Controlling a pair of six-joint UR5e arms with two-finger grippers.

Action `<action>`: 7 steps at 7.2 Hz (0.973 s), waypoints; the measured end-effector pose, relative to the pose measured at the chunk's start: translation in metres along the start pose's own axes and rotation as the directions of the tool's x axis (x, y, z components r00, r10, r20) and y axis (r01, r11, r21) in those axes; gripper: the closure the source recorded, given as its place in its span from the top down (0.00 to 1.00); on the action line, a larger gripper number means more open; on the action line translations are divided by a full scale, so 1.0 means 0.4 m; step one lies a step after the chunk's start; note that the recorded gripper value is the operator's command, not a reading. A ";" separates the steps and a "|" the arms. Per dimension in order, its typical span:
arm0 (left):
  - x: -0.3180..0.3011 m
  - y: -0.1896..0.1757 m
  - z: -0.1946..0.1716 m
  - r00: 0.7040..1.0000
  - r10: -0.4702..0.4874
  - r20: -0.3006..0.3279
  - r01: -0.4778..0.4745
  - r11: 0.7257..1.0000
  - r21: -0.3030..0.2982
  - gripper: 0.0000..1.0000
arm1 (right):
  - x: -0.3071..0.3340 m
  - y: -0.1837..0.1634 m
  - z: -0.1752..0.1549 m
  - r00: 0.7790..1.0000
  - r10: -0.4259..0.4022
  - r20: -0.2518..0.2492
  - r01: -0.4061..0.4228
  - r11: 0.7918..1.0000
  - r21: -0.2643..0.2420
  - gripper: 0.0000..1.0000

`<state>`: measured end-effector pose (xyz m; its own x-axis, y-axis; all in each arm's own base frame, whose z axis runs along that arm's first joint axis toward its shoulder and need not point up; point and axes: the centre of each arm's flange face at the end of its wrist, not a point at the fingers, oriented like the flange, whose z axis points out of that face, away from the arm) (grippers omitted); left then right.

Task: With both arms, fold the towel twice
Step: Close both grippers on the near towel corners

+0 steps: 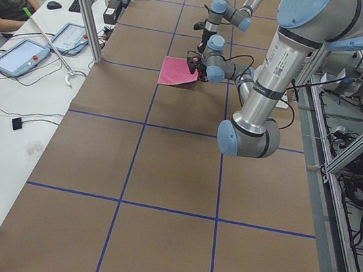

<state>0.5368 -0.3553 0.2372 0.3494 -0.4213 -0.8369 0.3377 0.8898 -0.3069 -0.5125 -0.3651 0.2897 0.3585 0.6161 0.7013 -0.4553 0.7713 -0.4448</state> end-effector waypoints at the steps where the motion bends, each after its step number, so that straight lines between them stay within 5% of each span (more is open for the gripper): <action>1: -0.012 0.015 -0.012 1.000 0.000 -0.003 0.000 1.000 -0.010 0.00 | 0.002 0.003 -0.011 1.000 -0.001 0.004 0.001 1.000 -0.007 0.00; 7: -0.082 0.083 -0.059 1.000 0.020 -0.003 -0.020 0.998 -0.058 0.00 | 0.055 0.094 -0.035 0.999 -0.033 -0.017 0.031 0.994 -0.100 0.00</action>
<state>0.5159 -0.3079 0.2439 0.3536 -0.4026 -0.8443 0.2792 0.9069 -0.3155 -0.5104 -0.3203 0.2808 0.3871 0.5929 0.7062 -0.3599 0.8023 -0.4763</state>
